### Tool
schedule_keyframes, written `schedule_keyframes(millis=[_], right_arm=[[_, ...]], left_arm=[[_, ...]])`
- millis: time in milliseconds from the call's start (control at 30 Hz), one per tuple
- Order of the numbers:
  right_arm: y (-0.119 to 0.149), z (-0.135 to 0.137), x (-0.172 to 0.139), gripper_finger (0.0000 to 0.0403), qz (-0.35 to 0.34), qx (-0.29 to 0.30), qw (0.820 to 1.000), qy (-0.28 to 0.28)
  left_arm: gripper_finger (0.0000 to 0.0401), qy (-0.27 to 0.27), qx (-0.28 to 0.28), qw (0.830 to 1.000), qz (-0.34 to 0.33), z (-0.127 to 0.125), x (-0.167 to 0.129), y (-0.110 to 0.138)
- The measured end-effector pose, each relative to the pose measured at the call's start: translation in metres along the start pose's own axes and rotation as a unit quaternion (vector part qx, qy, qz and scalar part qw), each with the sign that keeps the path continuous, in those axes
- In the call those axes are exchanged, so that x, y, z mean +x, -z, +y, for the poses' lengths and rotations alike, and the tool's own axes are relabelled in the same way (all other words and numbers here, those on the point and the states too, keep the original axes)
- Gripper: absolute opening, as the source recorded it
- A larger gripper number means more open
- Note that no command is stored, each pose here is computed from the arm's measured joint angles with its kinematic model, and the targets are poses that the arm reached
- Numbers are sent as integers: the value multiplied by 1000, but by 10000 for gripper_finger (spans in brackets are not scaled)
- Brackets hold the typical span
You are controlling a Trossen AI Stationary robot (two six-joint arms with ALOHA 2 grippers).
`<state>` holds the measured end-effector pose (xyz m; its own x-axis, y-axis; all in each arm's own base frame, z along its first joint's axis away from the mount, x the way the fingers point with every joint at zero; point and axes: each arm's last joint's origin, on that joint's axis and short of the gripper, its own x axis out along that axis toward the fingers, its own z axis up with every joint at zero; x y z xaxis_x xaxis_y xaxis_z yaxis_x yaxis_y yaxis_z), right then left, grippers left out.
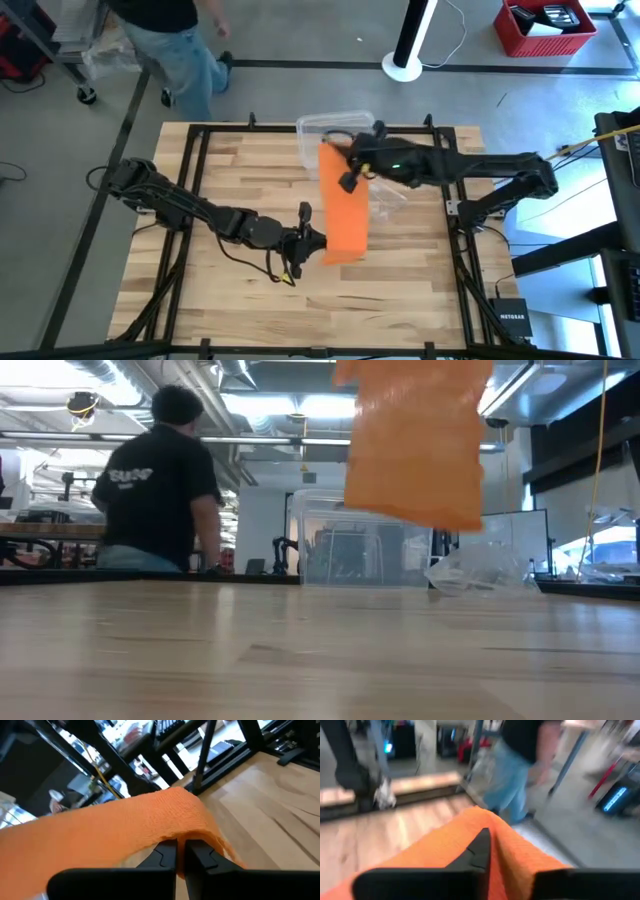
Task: Roll bandage
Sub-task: Roll the orange bandage
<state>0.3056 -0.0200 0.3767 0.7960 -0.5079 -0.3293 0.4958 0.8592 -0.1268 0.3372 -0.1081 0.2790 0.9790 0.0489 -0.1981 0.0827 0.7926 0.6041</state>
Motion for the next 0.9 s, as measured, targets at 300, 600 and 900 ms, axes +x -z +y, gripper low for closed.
schedule_keyframes(millis=[300,600,900], right_arm=[[51,20,46,208,179,-45,979,-82],[64,21,39,279,258,-47,956,-132],[61,28,42,280,249,1,946,-207]], left_arm=[[0,13,-34,999,39,-16,14,15],[0,12,-64,993,103,-30,26,36],[2,15,-81,990,114,-37,31,42]])
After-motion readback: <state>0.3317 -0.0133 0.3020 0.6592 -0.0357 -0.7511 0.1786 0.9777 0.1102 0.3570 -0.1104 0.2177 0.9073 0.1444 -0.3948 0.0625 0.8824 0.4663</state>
